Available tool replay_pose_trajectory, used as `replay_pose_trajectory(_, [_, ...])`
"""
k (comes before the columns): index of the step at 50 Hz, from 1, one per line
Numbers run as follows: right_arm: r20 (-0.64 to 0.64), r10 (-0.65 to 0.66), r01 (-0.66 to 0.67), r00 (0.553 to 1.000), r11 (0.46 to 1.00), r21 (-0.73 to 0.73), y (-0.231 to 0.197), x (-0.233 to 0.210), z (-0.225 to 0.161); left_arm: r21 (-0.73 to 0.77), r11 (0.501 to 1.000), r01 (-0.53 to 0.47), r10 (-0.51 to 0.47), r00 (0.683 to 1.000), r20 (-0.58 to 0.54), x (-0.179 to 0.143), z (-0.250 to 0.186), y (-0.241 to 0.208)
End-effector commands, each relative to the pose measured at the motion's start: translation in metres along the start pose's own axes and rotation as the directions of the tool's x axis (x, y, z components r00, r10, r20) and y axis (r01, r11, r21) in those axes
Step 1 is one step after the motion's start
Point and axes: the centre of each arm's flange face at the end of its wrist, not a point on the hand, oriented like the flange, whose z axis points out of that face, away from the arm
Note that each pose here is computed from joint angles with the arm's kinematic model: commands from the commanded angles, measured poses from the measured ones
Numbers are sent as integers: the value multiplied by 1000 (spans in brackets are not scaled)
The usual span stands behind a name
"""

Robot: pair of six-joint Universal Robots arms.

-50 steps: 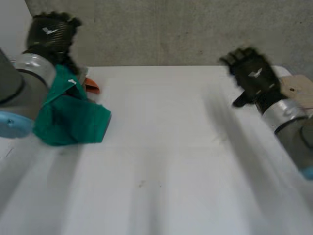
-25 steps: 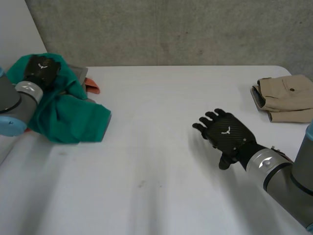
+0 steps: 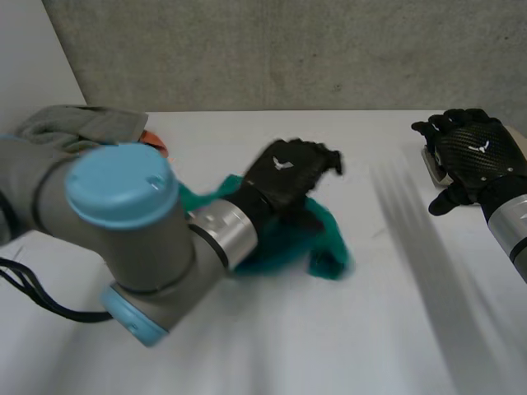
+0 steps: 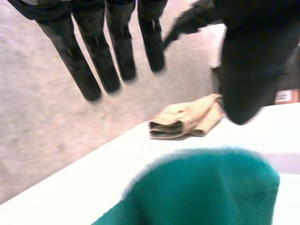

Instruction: Fold the laundry.

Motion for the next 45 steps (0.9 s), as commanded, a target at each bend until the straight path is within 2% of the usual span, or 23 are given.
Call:
replay_pose_trajectory(1, [24,-7,7,1000,1000,-15,6,-4,3,40,999,-22,20,999,38,-8,-4,-18])
replay_pose_trajectory(4, [38,-7,8,999,1000,-20,7,-7,4,53,998,-36,29,993,116,-29,-10,-29])
replay_pose_trajectory(8, [59,-16,18,998,1000,-25,5,-9,3,67,997,-47,29,965,260,-63,-25,-42])
replay_pose_trajectory(9, [73,-15,17,997,999,-28,4,-10,2,68,996,-54,30,948,317,-78,-33,-46])
replay_pose_trajectory(13, [146,2,5,989,999,-48,-4,-16,0,44,997,-69,44,907,418,-102,-49,-46])
replay_pose_trajectory(15, [222,23,-9,975,998,-63,-14,-24,-3,-5,997,-83,76,888,454,-110,-59,-40])
replay_pose_trajectory(19, [336,54,-24,940,995,-93,-24,-42,5,-111,988,-112,151,868,472,-115,-72,-21])
replay_pose_trajectory(23, [472,59,-13,880,995,-101,-36,-80,17,-204,969,-141,225,847,482,-122,-83,-2])
replay_pose_trajectory(24, [491,55,-11,869,996,-92,-40,-86,19,-218,966,-143,235,839,490,-126,-85,1])
replay_pose_trajectory(25, [512,53,-8,858,996,-89,-41,-95,20,-245,959,-140,252,818,517,-136,-90,6])
replay_pose_trajectory(28, [565,34,-2,824,998,-58,-44,-122,32,-276,954,-121,262,785,562,-154,-99,11])
replay_pose_trajectory(31, [600,23,-2,800,999,-37,-41,-145,44,-284,953,-103,258,765,589,-164,-108,11])
replay_pose_trajectory(37, [673,4,-10,740,1000,5,-33,-203,58,-284,954,-93,254,752,608,-164,-121,11])
replay_pose_trajectory(40, [697,5,-6,717,1000,0,-19,-226,63,-275,956,-100,251,763,595,-157,-126,8])
replay_pose_trajectory(45, [690,4,5,723,1000,-10,-5,-241,69,-265,959,-105,246,770,589,-160,-130,6])
